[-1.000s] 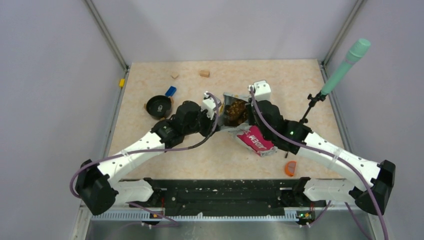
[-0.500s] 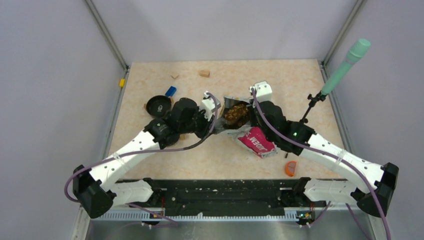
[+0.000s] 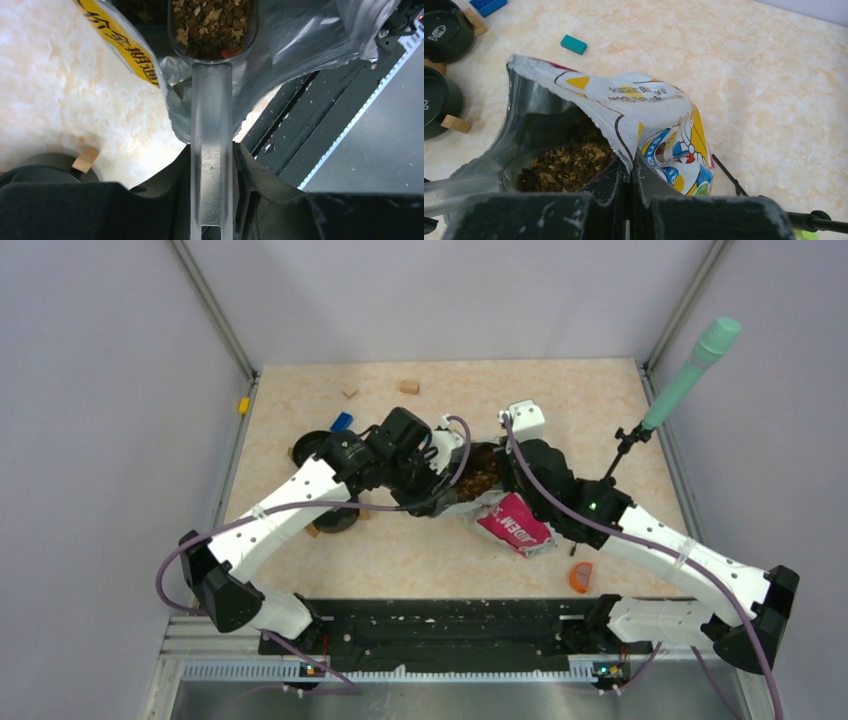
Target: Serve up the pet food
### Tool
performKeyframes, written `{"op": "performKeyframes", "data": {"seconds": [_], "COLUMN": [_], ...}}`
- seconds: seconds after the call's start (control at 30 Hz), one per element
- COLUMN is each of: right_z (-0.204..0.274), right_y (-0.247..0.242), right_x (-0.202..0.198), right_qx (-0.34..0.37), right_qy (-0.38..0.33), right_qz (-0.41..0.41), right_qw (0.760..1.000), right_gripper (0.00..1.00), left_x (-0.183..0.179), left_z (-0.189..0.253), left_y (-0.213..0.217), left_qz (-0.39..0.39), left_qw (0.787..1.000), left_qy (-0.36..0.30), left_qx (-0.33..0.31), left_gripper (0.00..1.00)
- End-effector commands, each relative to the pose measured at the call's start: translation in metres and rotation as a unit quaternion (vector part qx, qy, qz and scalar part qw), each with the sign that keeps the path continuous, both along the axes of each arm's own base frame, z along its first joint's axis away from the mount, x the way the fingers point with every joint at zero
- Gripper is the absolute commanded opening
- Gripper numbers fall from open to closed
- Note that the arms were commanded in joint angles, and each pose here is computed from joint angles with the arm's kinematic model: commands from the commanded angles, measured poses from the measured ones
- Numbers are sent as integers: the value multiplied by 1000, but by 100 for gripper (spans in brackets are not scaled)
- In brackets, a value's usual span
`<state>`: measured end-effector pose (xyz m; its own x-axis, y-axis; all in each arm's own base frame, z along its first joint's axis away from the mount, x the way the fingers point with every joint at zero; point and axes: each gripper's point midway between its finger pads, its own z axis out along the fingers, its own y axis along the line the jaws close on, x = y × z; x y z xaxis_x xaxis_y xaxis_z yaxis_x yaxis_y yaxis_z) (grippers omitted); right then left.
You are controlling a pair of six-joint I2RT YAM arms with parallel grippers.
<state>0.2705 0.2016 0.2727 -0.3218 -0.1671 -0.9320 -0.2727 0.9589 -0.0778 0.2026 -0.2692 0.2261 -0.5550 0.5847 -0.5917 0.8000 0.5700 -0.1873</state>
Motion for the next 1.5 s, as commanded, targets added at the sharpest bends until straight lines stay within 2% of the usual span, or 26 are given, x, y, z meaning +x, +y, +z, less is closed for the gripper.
{"op": "performKeyframes", "data": {"seconds": [0.0, 0.1, 0.23, 0.37, 0.57, 0.83, 0.97, 1.1, 1.17, 1.33, 1.4, 1.47], "right_z": [45, 46, 47, 47, 48, 49, 52, 55, 56, 52, 51, 52], "right_y": [1, 2, 3, 2, 4, 3, 0, -4, -5, -9, -10, -9], "right_x": [6, 6, 7, 7, 8, 7, 6, 5, 4, 3, 2, 3], "right_qx": [37, 38, 39, 38, 37, 39, 39, 41, 43, 41, 40, 41], "right_qy": [-45, -46, -47, -47, -49, -50, -54, -58, -59, -57, -57, -58], "right_qz": [-8, -8, -9, -10, -7, -5, -9, -13, -14, -18, -18, -16], "right_qw": [998, 998, 998, 998, 998, 998, 998, 997, 997, 997, 997, 997], "right_gripper": [0, 0, 0, 0, 0, 0, 0, 0, 0, 0, 0, 0], "left_x": [-14, 0, 7, 0, -6, -16, -6, 2, -1, -16, -13, -2], "left_z": [0, 21, 56, 57, 48, 17, 28, 57, 46, 3, 11, 32], "left_y": [19, 24, 27, 31, 31, 6, -1, -5, -6, 1, 1, -1], "left_qz": [-2, 20, 29, 24, 20, 6, 7, 2, -2, -13, -9, 2], "left_qw": [999, 998, 988, 981, 982, 994, 994, 989, 991, 999, 998, 995], "left_qy": [13, -46, -142, -174, -162, -77, -92, -131, -119, -47, -61, -100], "left_qx": [45, 31, -46, -85, -91, -80, -57, -75, -68, 11, 15, -8], "left_gripper": [0, 0, 0, 0, 0, 0, 0, 0, 0, 0, 0, 0]}}
